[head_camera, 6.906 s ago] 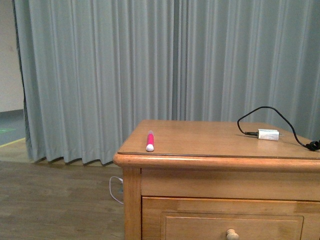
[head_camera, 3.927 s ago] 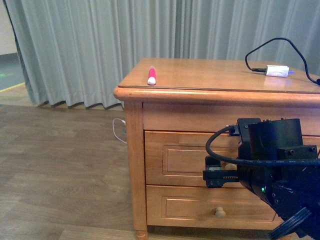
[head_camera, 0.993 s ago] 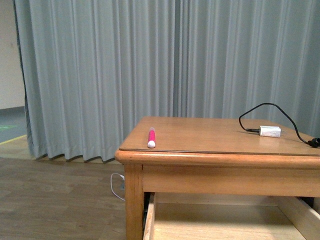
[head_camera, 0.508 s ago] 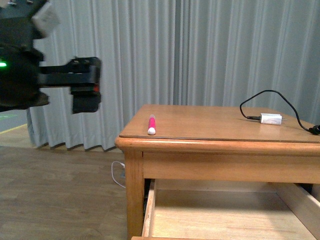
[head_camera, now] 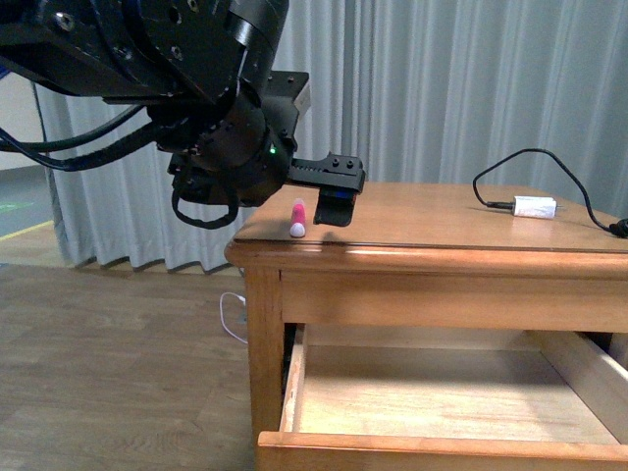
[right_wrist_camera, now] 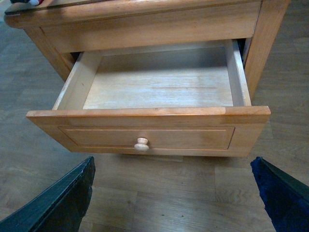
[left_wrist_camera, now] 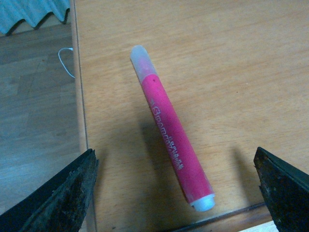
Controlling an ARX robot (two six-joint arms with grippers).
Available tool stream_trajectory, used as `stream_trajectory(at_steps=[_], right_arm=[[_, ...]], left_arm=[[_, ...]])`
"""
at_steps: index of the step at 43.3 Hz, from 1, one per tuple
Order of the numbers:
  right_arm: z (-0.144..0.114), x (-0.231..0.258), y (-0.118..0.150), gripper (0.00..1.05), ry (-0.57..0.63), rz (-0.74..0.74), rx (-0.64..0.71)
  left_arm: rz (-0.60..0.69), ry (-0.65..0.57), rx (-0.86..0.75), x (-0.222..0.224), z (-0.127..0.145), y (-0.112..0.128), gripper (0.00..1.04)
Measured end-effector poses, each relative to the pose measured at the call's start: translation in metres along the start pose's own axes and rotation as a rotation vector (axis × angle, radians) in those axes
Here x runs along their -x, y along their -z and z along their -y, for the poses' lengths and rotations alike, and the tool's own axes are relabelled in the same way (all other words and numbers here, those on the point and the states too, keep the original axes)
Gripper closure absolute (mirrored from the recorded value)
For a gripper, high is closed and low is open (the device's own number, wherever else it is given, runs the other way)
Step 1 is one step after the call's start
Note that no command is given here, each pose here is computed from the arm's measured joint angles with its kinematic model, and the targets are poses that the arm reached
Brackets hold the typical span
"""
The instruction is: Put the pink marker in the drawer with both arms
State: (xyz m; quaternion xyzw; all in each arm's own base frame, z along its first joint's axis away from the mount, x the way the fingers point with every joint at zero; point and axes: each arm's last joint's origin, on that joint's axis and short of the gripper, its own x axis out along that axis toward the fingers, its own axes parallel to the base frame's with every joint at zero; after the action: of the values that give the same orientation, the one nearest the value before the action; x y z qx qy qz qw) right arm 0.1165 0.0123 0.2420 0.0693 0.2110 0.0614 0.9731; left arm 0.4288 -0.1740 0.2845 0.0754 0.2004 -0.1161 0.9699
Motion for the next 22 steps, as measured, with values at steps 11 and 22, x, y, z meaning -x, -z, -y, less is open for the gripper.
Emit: stream_trajectory(at_steps=[11, 22], right_arm=[[0.000, 0.000, 0.000, 0.08, 0.000, 0.000, 0.000], [0.000, 0.000, 0.000, 0.08, 0.000, 0.000, 0.000]], left_arm=[[-0.050, -0.008, -0.030, -0.016, 0.012, 0.004, 0.06], [-0.053, -0.013, -0.033, -0.025, 0.011, 0.001, 0.06]])
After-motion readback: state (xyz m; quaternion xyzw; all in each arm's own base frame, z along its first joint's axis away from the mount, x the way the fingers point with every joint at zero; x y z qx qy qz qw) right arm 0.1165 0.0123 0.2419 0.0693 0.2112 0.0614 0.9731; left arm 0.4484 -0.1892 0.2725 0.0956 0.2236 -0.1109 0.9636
